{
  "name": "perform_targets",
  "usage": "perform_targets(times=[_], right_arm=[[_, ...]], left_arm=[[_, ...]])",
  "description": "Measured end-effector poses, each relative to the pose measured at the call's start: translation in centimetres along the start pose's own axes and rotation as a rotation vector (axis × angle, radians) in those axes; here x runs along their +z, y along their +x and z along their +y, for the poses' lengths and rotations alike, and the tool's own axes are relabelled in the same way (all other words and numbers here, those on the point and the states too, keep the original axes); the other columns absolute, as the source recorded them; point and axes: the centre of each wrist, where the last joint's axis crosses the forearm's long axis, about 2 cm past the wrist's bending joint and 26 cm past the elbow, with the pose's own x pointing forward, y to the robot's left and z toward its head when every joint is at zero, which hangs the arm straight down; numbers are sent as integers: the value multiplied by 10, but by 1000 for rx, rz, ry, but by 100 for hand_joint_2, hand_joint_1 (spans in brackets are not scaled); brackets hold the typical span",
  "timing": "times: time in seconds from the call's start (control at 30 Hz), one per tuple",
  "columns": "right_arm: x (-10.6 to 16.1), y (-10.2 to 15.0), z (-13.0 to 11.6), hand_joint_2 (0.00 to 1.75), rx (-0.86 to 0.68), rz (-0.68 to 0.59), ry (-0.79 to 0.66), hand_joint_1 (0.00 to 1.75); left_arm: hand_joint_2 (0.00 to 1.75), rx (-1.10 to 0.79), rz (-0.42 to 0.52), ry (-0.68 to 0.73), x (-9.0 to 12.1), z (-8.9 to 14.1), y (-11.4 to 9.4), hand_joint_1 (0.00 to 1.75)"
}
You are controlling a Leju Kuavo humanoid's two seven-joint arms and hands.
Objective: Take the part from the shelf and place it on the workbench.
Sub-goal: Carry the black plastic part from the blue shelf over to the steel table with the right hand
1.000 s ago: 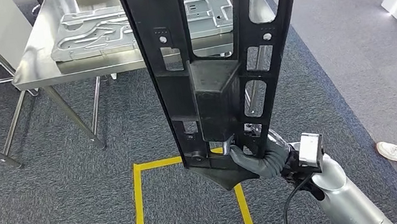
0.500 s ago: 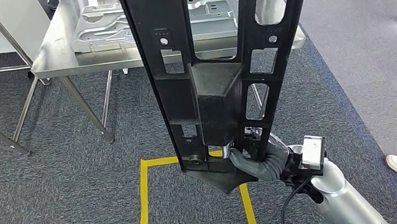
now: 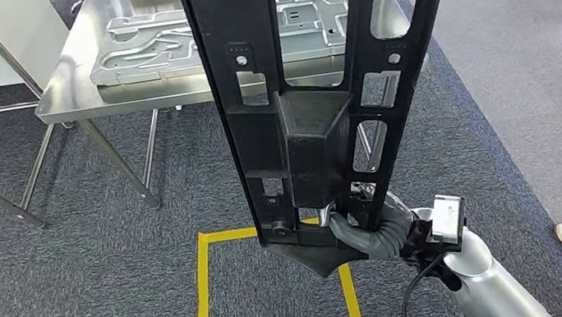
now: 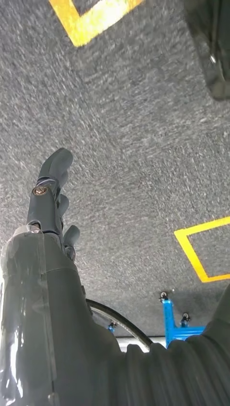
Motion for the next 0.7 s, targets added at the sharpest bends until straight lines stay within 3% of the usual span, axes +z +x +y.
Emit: perform_targets(times=[0.7], right_arm=[[-5,0,-3,175,-1,-9,13,175]], left_arm=[[175,10,6,3,0,-1,-1,0]])
